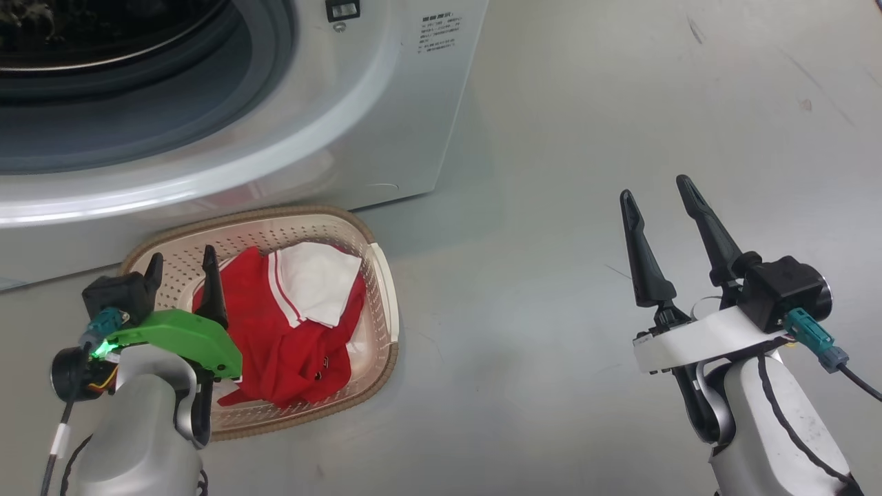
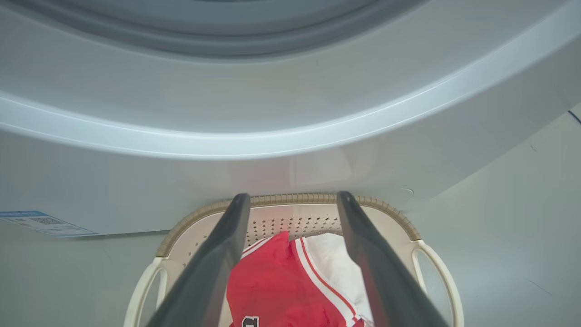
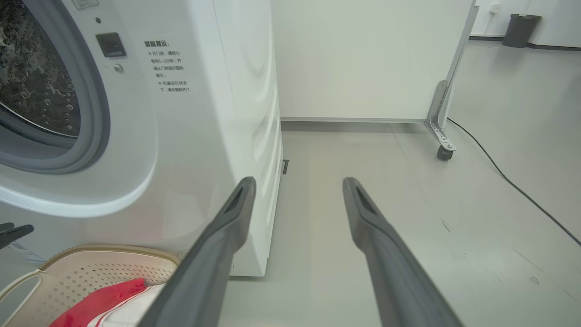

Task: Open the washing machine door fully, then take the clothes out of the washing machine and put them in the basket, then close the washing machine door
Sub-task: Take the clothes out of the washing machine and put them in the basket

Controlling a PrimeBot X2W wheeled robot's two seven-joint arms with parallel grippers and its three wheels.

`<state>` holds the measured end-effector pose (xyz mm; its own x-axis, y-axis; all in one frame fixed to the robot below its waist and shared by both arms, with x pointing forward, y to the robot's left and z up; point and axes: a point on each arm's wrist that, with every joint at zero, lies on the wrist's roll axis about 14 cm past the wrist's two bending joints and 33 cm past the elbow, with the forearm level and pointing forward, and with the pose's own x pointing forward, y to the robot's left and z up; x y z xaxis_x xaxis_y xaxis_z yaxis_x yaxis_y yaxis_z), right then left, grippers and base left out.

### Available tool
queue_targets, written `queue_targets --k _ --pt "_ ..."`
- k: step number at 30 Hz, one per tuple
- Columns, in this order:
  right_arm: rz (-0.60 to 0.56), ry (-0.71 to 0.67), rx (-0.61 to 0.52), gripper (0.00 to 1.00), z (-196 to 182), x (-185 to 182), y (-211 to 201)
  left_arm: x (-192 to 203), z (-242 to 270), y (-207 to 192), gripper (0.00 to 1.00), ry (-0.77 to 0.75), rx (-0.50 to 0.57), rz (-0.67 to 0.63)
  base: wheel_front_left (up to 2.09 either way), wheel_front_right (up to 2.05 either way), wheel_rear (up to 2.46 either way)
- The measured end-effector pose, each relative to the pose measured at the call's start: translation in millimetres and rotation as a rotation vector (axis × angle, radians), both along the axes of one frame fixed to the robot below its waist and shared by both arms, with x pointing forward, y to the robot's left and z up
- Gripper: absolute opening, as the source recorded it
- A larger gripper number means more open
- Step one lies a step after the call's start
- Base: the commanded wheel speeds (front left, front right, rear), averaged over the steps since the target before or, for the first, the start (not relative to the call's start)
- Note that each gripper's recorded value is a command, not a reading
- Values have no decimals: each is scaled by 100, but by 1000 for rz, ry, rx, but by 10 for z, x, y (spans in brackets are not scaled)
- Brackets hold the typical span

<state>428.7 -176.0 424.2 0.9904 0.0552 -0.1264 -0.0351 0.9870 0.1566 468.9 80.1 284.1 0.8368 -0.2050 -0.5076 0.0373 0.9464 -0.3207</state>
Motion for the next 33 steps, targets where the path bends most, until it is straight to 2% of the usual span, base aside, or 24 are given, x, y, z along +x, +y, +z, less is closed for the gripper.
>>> queue_targets --k 4,10,19,27,33 --pt "9 -13 -7 100 68 -55 17 -3 255 59 100 -70 8 1 0 0 0" --pt "11 -49 -20 100 221 -111 21 159 924 203 100 -272 6 37 0 0 0" --pt "48 -69 -13 100 333 -295 160 -44 1577 421 100 -454 43 72 0 0 0" --pt "52 -96 -10 100 450 -438 221 -347 1883 503 100 -536 72 87 0 0 0" --pt "63 -93 0 100 453 -574 278 -596 1918 599 100 -537 84 124 0 0 0"
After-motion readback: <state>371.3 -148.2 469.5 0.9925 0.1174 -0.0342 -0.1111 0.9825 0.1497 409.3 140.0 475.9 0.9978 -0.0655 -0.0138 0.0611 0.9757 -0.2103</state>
